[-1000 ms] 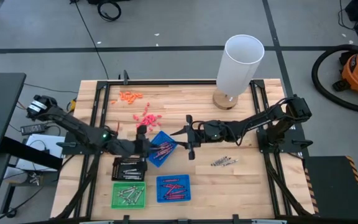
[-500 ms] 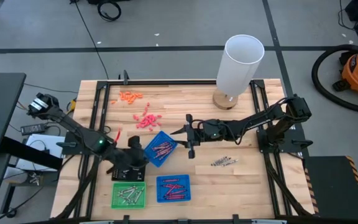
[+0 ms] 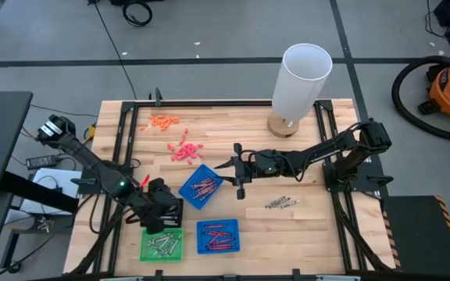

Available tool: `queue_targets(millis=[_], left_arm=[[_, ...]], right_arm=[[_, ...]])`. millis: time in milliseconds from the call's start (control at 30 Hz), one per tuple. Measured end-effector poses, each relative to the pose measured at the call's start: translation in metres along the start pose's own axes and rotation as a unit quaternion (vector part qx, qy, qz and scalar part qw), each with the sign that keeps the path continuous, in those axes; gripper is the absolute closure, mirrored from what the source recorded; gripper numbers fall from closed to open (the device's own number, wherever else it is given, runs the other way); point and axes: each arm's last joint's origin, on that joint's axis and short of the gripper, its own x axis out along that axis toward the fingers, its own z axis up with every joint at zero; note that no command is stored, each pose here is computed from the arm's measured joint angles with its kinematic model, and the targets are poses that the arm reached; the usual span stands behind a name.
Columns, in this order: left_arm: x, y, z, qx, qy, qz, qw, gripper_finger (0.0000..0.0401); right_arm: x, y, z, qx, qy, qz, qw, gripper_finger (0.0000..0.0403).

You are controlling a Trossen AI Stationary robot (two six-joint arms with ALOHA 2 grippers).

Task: Sort crayons
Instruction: Put the black crayon into the black bin

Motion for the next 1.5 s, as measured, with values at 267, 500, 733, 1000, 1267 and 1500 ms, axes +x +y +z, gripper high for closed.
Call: queue_targets(millis=[267,500,733,1000,1267,1500], left_arm=[[0.0,-0.003,-0.008,-0.007,0.008,0.013,1.0,0.0362],[0.014,-0.006,-0.015,0.009,0.036,0.037,0.999,0.0362],[0.027,-0.005,-0.022,0.016,0.073,0.071,0.995,0.0362],[0.037,-0.005,-0.031,0.023,0.133,0.081,0.988,0.0361],[0.039,-0.004,-0.038,0.025,0.152,0.106,0.982,0.0313],[0.039,-0.004,-0.036,0.009,0.177,0.086,0.98,0.0281]], right_arm=[[0.0,0.0,0.0,0.0,0.0,0.0,1.0,0.0263],[0.0,0.0,0.0,0.0,0.0,0.0,1.0,0.0263],[0.0,0.0,0.0,0.0,-0.001,0.0,1.0,0.0263],[0.0,0.0,0.0,0.0,-0.001,0.0,1.0,0.0263],[0.0,0.0,0.0,0.0,-0.001,0.001,1.0,0.0263],[0.0,0.0,0.0,0.002,-0.001,0.0,1.0,0.0263]])
